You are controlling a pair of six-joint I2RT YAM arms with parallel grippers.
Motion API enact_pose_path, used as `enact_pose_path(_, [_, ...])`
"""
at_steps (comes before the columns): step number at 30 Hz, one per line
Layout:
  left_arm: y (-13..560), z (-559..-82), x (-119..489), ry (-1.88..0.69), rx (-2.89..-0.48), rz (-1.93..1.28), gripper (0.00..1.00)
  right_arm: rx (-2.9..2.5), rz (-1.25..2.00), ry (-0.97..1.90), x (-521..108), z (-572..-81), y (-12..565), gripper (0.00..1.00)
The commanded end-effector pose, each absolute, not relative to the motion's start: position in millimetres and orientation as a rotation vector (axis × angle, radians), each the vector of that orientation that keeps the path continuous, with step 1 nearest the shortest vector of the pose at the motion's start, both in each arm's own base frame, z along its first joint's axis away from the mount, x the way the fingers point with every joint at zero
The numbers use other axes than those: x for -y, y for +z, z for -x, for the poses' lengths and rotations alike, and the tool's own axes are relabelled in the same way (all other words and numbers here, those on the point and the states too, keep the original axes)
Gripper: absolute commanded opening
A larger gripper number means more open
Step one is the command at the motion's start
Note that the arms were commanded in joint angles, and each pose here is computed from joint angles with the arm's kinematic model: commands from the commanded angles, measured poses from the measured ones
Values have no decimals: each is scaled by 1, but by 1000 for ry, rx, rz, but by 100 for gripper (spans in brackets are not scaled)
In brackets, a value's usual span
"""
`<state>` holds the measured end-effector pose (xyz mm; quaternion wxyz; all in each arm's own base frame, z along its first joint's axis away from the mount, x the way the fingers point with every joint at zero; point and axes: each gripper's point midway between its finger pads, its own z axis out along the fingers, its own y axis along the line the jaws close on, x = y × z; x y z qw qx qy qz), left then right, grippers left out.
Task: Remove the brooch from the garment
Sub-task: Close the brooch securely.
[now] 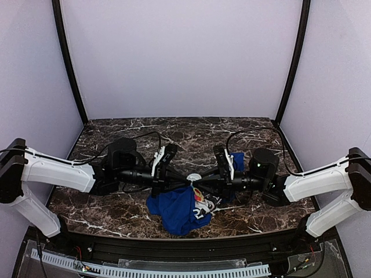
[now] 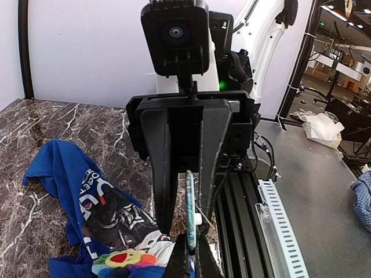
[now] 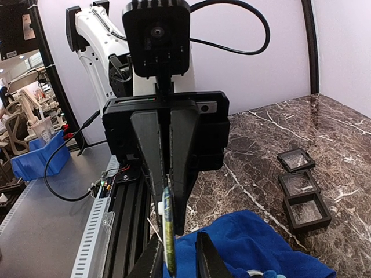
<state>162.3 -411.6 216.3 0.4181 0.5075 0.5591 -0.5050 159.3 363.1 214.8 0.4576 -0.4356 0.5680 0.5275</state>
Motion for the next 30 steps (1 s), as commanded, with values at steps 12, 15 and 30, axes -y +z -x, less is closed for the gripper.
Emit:
enact_pose_path(12, [214, -151, 408, -1288, -1400, -1332, 1, -1400, 1031, 1300, -369, -168, 232, 14])
enact_pose_path(15, [214, -149, 407, -1275, -1375, -1353, 1, -1426, 1010, 1279, -370, -173, 229, 12])
enact_pose_path(30, [213, -146, 405, -1279, -1366, -1364, 1, -1449, 929, 1272, -367, -182, 233, 2])
